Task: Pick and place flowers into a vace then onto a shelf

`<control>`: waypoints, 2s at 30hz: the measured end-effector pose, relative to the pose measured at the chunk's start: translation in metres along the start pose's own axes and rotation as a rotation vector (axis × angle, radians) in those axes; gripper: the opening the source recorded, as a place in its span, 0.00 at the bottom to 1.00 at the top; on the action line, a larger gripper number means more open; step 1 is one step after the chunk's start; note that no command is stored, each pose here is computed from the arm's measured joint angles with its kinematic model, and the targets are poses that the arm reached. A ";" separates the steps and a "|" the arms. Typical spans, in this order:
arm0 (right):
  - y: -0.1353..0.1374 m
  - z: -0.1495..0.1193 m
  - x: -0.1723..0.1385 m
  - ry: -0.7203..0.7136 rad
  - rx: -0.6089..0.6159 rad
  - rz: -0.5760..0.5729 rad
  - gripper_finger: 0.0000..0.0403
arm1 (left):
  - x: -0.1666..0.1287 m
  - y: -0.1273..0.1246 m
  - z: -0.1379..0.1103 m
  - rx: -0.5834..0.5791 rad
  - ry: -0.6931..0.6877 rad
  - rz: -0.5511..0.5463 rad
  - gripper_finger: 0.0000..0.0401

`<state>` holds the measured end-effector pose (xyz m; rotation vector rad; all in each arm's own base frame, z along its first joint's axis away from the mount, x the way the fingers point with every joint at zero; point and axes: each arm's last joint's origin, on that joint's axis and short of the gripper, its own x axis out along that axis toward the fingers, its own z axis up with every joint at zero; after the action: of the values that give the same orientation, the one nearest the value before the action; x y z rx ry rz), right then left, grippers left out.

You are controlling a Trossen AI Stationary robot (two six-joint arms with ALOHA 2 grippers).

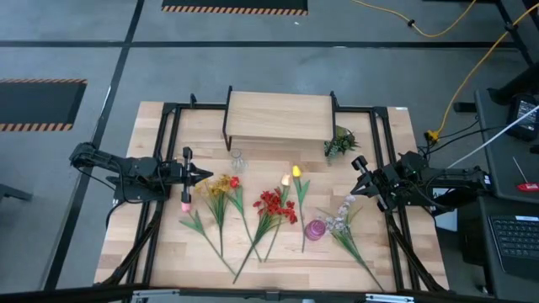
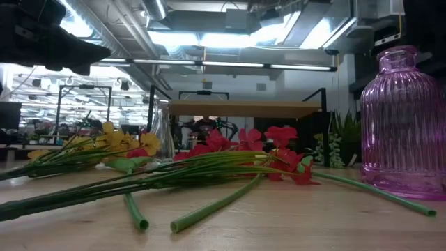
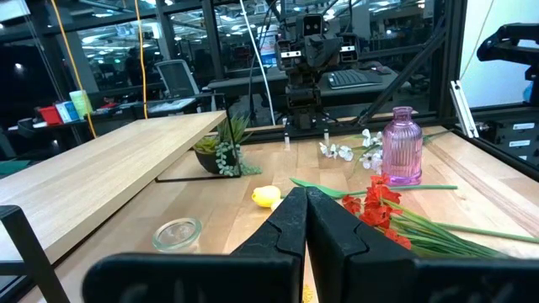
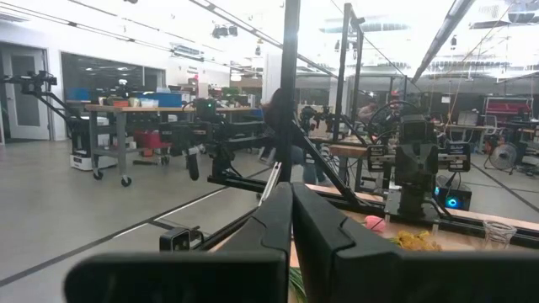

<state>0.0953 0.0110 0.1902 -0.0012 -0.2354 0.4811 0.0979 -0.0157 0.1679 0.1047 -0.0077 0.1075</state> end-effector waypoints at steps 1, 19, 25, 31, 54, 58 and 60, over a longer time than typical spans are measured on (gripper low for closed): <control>0.000 0.000 0.000 0.000 0.000 0.000 0.04 | 0.000 0.000 0.000 0.000 0.000 0.000 0.01; 0.000 0.000 0.000 0.000 0.000 0.000 0.04 | 0.000 0.000 0.000 0.000 0.000 0.000 0.01; 0.000 0.000 0.000 0.001 0.001 0.000 0.04 | 0.000 0.000 0.000 0.000 0.000 0.000 0.01; 0.000 0.000 0.000 0.000 0.000 0.000 0.04 | 0.000 0.000 0.000 0.000 0.000 0.001 0.01; 0.000 0.000 0.000 0.000 0.000 0.000 0.04 | 0.000 0.000 0.000 0.003 0.000 0.000 0.01; 0.000 0.000 0.000 0.000 0.000 0.000 0.04 | 0.000 0.000 0.000 0.025 0.000 0.000 0.01; 0.000 0.000 0.000 0.000 0.000 0.000 0.04 | 0.000 0.000 0.000 0.025 0.000 0.001 0.01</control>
<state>0.0954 0.0110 0.1901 -0.0010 -0.2350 0.4811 0.0979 -0.0157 0.1679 0.1295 -0.0064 0.1081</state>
